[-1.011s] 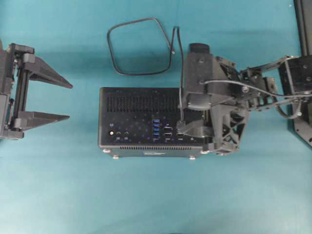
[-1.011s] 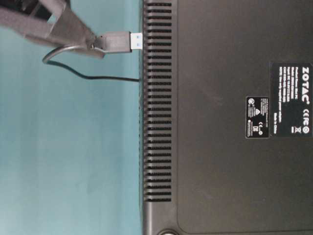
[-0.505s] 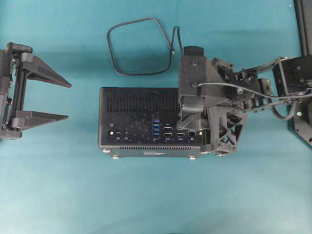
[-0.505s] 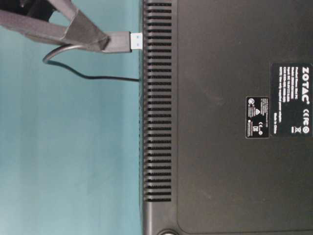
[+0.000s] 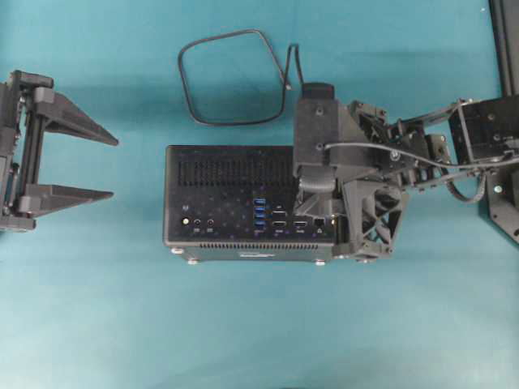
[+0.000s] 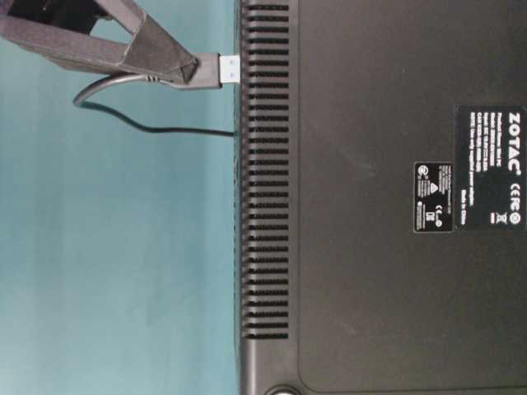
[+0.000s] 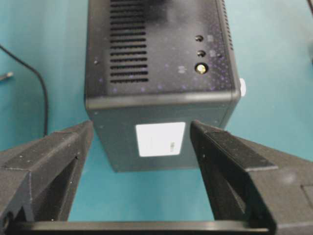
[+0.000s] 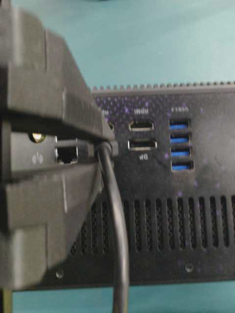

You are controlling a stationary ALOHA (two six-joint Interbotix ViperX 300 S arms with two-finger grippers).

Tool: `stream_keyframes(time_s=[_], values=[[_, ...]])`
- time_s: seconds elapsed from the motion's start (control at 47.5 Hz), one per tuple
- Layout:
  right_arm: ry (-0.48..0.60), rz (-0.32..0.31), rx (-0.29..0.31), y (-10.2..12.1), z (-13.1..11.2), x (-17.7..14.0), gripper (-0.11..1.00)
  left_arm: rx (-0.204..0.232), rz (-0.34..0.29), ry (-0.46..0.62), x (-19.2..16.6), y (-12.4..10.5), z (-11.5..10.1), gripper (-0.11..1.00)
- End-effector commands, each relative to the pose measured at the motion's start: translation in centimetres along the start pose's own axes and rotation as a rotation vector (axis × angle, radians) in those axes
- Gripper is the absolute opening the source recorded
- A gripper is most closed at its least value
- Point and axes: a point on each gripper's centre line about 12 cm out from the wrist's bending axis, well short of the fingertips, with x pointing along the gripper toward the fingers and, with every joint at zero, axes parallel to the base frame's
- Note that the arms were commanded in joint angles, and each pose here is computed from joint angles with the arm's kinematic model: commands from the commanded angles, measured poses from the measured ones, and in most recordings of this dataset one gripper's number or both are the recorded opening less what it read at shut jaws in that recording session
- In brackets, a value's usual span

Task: Insert the USB into the PC box with both arms.
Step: 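Close the right gripper on the USB plug and align it with the port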

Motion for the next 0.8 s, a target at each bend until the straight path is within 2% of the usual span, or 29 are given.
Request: stream_keyframes(time_s=[0.0,0.189,0.358,0.611,0.779], values=[[-0.031,0.014,0.006,0.4,0.7,-0.8,0.2,0.0,0.0,-0.018,-0.2,0.0,0.6,0.85],[-0.037,0.021,-0.001,0.8,0.8,-1.0,0.14,-0.004,0.0,-0.025,-0.3,0.0,0.8,0.85],[-0.066,0.022,-0.011,1.1,1.7,-1.8,0.13,-0.006,0.0,-0.028,-0.3,0.0,0.8,0.85],[-0.106,-0.031,-0.071,1.2,3.6,-3.4,0.13,-0.007,0.0,-0.029,-0.4,0.0,0.9,0.85],[-0.108,-0.095,-0.146,1.4,4.0,-2.3,0.13,-0.007,0.0,-0.029,-0.4,0.0,0.9,0.85]])
